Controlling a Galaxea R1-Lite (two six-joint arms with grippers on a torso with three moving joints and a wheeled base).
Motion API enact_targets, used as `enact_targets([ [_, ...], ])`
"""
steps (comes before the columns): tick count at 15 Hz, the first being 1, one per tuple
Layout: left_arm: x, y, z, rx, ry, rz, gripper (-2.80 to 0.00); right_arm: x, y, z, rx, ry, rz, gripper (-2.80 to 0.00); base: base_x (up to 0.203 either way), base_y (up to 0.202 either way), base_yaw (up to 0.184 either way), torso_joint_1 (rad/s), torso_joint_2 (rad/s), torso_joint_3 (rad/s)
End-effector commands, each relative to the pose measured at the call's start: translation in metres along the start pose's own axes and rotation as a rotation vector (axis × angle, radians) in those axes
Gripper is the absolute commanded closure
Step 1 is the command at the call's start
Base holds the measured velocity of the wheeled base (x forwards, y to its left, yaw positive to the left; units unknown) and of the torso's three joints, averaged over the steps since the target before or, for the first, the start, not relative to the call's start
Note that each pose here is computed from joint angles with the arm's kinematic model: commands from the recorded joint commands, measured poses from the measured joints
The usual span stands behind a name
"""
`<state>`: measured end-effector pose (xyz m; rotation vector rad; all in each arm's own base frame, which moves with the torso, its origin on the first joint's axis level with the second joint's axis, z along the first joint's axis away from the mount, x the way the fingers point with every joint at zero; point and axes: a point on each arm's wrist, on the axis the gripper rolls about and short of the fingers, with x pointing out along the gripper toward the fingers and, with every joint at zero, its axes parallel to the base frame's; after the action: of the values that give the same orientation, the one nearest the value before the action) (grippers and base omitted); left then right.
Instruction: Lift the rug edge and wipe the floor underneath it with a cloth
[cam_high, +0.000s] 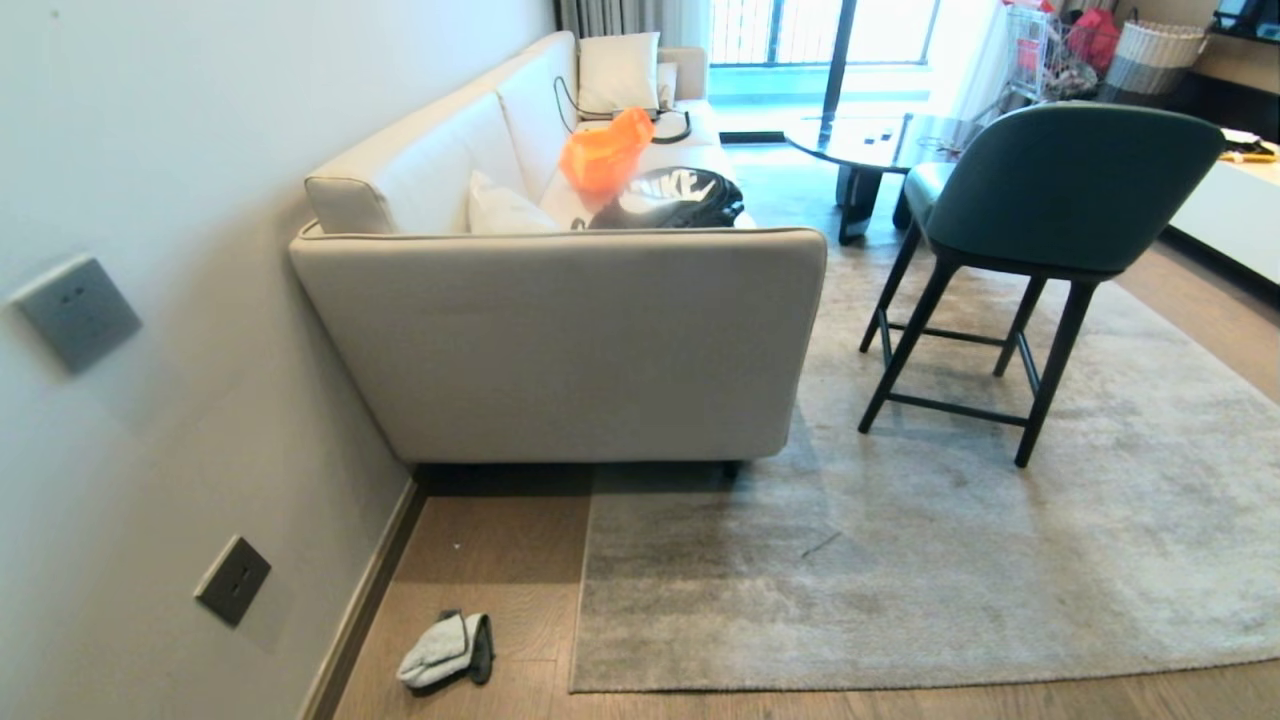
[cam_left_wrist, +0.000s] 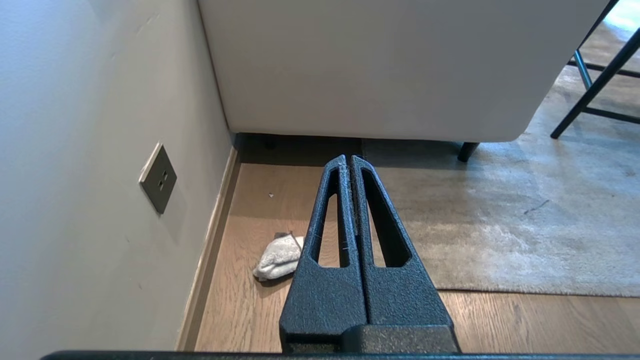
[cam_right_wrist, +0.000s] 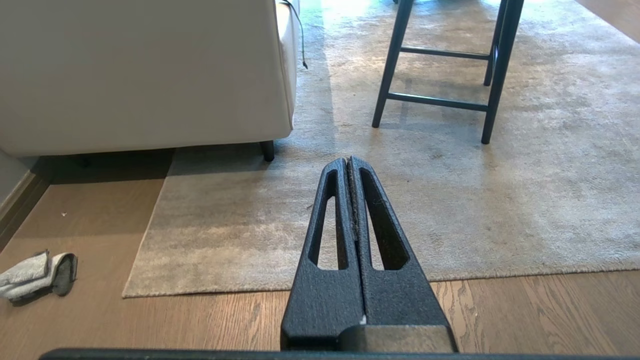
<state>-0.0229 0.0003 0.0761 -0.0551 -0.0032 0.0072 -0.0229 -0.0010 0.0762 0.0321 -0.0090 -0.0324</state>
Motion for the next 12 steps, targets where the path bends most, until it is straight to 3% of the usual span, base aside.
enact_targets([
  [1,0.0,0.0,0.0,0.0,0.0,0.0,0.0,0.0001,0.0,0.0001,0.0,0.001,0.0,0.0,0.0,0.0,0.0,0.0,0.0,0.0],
  [12,0.0,0.0,0.0,0.0,0.0,0.0,0.0,0.0001,0.0,0.0001,0.0,0.001,0.0,0.0,0.0,0.0,0.0,0.0,0.0,0.0],
])
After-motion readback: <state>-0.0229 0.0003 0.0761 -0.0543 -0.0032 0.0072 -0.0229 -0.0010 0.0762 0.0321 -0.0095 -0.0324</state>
